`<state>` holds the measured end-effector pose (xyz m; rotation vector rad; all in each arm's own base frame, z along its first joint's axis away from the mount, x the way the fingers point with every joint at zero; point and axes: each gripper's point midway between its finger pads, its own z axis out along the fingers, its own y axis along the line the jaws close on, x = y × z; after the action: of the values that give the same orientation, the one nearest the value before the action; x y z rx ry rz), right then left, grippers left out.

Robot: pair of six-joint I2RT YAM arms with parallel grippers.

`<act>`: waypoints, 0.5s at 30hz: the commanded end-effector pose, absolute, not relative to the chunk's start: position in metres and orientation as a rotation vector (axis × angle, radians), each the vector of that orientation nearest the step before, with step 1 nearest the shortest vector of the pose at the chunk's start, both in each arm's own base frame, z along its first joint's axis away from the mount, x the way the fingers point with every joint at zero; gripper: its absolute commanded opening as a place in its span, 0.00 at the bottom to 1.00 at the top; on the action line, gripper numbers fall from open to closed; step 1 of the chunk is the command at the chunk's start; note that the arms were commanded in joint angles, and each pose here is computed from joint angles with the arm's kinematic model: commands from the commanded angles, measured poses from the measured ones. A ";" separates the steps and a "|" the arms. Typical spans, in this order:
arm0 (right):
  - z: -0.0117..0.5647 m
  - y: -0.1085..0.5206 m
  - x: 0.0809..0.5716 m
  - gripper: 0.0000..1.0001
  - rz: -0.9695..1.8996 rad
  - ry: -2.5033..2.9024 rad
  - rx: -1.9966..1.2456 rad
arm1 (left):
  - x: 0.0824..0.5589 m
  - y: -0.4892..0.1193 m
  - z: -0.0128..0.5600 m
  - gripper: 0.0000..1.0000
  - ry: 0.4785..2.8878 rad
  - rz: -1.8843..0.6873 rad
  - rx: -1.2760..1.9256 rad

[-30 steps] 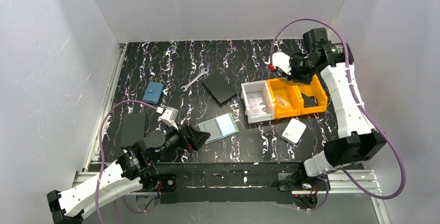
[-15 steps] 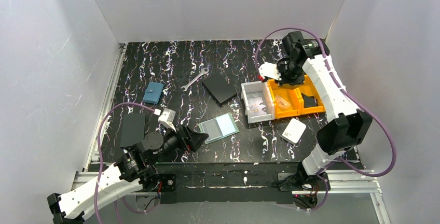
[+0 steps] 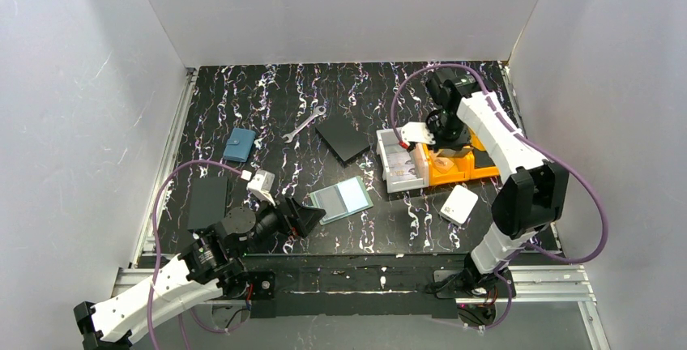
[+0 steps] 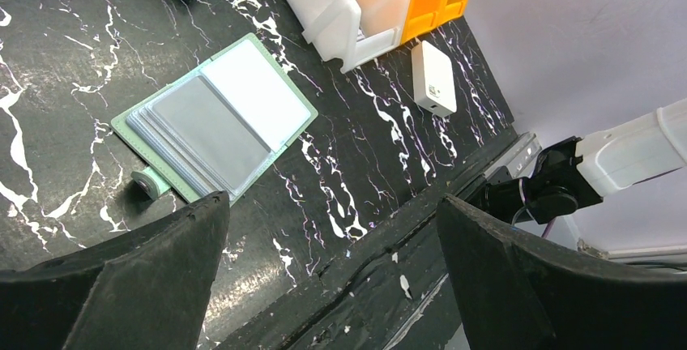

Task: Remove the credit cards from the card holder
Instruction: Place the credit card in the storage box.

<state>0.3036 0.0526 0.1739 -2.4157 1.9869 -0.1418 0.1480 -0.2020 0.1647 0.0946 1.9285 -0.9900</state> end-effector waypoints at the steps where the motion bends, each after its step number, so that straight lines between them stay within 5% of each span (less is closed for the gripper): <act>1: 0.152 0.049 0.293 0.01 -0.105 1.996 -2.541 | 0.152 -0.200 0.156 0.98 1.943 -0.955 0.088; 15: 0.123 0.048 0.305 0.01 -0.131 2.047 -2.578 | 0.151 -0.199 0.153 0.98 1.953 -0.946 0.093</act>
<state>0.3040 0.0512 0.1223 -2.5583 2.0443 -0.1064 0.1482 -0.2023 0.1607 0.0979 1.9416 -0.9803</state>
